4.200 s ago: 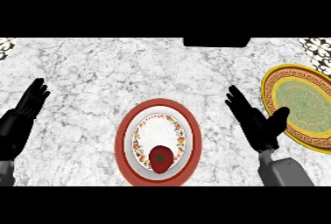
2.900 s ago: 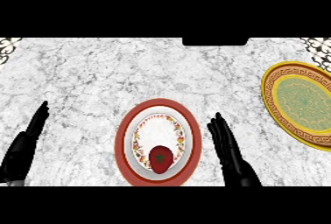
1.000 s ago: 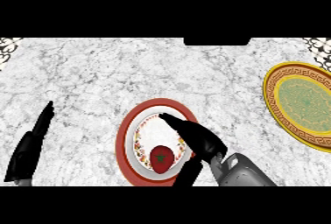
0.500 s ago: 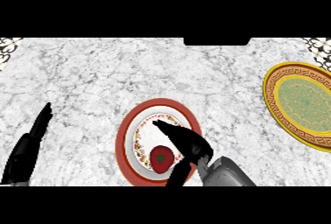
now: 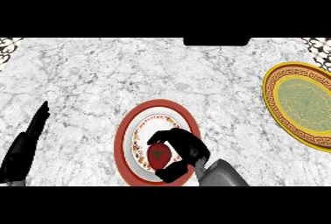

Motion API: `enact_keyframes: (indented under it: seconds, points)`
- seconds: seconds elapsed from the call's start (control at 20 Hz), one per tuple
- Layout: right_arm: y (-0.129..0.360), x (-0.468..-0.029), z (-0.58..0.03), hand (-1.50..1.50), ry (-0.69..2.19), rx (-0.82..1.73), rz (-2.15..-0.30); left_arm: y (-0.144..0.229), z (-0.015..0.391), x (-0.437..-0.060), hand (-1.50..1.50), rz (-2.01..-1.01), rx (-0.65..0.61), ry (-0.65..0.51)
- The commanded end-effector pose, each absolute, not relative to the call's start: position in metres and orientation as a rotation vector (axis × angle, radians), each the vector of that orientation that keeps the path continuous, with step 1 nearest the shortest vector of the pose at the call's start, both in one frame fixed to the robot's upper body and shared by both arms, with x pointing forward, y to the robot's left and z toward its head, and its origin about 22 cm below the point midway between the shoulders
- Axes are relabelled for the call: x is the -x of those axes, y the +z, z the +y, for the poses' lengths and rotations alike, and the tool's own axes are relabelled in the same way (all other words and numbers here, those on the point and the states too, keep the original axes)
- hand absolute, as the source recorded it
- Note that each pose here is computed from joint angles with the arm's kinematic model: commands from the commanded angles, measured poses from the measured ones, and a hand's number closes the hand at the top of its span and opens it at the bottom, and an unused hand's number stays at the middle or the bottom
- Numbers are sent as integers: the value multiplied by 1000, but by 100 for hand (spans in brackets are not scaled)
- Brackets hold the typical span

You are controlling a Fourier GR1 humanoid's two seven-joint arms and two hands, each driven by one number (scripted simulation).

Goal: Pick the tomato from the plate and place it in the plate

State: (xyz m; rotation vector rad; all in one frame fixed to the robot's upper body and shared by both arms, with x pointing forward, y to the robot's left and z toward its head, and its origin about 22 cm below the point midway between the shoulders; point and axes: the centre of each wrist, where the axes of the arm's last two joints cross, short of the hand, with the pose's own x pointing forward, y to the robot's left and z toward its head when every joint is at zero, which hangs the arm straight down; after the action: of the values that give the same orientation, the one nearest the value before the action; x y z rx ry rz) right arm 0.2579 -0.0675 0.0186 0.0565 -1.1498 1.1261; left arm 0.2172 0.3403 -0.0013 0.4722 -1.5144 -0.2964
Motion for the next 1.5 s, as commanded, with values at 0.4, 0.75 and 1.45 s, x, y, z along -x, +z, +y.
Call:
enact_keyframes:
  seconds: [0.4, 0.75, 1.45]
  points:
    - [26, -302, -217, 150, 1174, 210, -1146, -6, 345, -209, 0, -1509, -502, -258]
    - [102, -320, -388, 150, 1116, 721, -1064, -8, 349, -203, 0, -1504, -520, -240]
    - [225, -262, -557, 150, 871, 1064, -1676, -10, 341, -203, 0, -1523, -480, -272]
